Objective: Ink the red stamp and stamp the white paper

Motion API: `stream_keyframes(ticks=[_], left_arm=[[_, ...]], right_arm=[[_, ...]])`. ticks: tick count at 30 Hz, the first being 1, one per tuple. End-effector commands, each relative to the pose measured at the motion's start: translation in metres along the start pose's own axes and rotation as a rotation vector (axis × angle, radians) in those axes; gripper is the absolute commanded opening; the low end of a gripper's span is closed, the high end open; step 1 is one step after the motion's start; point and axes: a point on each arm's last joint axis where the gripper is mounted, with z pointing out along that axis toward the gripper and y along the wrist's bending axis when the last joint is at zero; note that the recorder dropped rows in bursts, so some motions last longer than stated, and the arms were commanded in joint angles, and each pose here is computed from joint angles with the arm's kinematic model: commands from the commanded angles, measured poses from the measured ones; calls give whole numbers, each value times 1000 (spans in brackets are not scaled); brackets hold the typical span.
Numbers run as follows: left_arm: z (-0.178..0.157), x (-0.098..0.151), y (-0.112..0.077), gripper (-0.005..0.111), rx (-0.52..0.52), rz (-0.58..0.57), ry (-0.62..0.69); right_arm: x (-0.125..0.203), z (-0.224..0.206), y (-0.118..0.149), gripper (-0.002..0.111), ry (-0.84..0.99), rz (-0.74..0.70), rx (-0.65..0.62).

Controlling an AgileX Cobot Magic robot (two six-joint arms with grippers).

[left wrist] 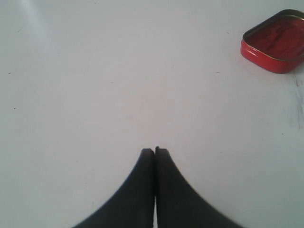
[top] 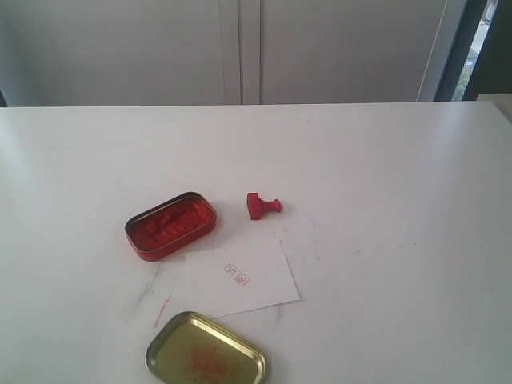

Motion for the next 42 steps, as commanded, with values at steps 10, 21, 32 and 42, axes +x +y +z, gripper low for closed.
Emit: stream_keyframes(ticks=[10,21,32,42], left_arm=[[1,3,0,0,0,-7,11],[1,3,0,0,0,-7,11],[1,3,0,0,0,-7,11],[1,3,0,0,0,-7,11]], right_arm=[[11,6,5,0,-6,-27,-80],[40,18,7,0,34,-12,-84],[40,18,7,0,32,-12,-84],[40,18,7,0,32,-12,-84]])
